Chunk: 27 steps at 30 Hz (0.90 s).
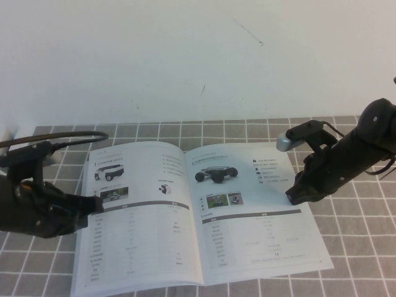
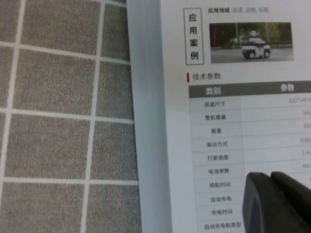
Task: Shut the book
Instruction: 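Close the open booklet and leave it lying on the table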
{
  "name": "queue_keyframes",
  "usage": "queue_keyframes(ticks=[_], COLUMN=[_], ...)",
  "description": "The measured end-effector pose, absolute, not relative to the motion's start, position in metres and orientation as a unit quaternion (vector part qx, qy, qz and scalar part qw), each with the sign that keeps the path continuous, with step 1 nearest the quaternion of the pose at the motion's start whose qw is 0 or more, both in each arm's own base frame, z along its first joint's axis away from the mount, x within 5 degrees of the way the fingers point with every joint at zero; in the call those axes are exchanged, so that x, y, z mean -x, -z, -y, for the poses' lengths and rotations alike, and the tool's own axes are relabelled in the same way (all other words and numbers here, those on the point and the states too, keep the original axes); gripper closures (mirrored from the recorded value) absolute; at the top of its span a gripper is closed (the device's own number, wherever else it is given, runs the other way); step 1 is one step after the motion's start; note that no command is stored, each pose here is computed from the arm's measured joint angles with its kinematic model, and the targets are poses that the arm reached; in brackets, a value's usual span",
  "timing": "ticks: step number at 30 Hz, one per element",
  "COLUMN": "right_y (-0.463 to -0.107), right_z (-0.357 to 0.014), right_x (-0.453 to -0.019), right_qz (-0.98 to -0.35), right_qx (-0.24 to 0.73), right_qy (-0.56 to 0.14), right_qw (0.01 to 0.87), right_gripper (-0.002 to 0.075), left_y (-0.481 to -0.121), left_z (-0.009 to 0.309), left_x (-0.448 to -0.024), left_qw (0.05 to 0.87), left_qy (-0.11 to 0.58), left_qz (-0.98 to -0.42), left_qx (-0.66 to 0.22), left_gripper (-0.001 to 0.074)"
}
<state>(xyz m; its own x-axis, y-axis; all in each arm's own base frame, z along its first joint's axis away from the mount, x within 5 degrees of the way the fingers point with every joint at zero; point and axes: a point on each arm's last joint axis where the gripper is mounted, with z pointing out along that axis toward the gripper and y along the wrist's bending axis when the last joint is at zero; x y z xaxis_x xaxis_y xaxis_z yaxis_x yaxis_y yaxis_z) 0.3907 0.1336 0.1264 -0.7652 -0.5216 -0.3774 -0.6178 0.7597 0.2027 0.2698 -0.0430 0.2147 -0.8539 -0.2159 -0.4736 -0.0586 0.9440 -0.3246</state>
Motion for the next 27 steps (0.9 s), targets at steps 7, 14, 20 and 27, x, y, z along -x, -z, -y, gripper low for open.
queue_keyframes(ticks=[7,14,20,27], right_y=[-0.126,-0.126,-0.126,-0.126], right_z=[-0.134,-0.134,-0.134,-0.134], right_x=[-0.391,-0.390,-0.390,-0.390], right_qz=[-0.926,-0.925,-0.925,-0.924], right_qx=[0.308,0.310,0.311,0.314], right_qy=[-0.161,-0.162,-0.164,-0.164], right_qw=[0.149,0.148,0.144,0.142], right_gripper=[0.0729,0.0729,0.0729,0.0729], left_y=[-0.194,-0.185,-0.163,-0.141], left_z=[0.038,0.006,-0.001,-0.001], left_x=[-0.292,-0.303,-0.316,-0.326], left_qw=[0.235,0.249,0.237,0.212], left_qy=[0.138,0.115,0.117,0.123], left_qz=[-0.959,-0.954,-0.952,-0.953], left_qx=[0.077,0.122,0.155,0.179], left_gripper=[0.0738,0.0738,0.0738,0.0738])
